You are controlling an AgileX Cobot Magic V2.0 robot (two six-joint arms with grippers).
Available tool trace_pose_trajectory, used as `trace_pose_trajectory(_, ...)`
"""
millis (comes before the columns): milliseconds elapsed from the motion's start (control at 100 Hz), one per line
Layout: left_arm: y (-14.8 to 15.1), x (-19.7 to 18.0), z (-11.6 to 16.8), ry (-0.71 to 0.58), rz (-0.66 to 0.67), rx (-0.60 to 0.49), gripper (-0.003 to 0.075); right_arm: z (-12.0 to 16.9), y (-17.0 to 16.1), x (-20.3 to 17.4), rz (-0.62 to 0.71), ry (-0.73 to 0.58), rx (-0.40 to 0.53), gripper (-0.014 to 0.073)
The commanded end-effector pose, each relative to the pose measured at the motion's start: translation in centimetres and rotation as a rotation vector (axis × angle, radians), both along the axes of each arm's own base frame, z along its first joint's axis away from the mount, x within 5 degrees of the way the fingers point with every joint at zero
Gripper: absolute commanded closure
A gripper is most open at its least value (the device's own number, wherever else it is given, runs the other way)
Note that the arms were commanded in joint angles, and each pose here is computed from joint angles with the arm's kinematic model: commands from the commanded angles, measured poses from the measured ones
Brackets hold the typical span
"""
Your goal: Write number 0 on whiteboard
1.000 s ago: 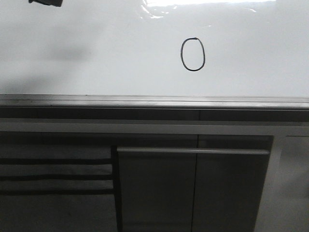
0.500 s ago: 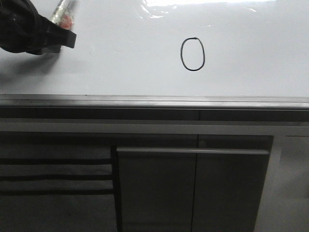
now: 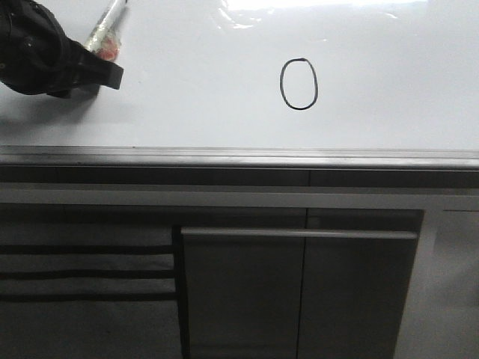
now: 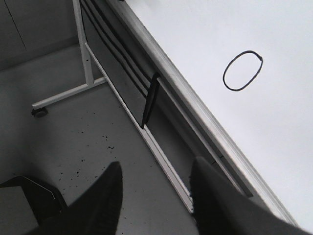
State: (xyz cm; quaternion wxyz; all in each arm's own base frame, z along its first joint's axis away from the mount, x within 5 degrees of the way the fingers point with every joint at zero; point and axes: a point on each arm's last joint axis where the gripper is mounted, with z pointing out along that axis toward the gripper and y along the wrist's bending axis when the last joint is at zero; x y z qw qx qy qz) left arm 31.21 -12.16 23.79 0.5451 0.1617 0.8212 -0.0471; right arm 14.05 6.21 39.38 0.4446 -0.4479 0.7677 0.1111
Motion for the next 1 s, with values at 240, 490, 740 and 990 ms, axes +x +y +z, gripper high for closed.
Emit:
trace_pose_trajectory(240,1.5,-1.2,4.1,-0.035,-0.051,0.036,0.0310,1.2,-1.0,0.8,-0.199,-0.056,0.051,0.0304)
trace_pose_trajectory(490,5.6,-6.4,7.3,0.193,-0.099,0.056,0.0310,0.5,-3.4,0.3,-0.526,0.003,0.051,0.0304)
trace_pose_trajectory(740,8.8,-13.7,11.5,0.197,0.015,-0.064,0.0310,-3.8,-5.4,-0.4,-0.833,0.041,0.214,0.0305)
trace_pose_trajectory(990,10.4,-19.4,10.5,-0.207,0.135,-0.155,0.0375,-6.9,-5.2,-2.5,-0.802,-0.177,0.413,0.0445)
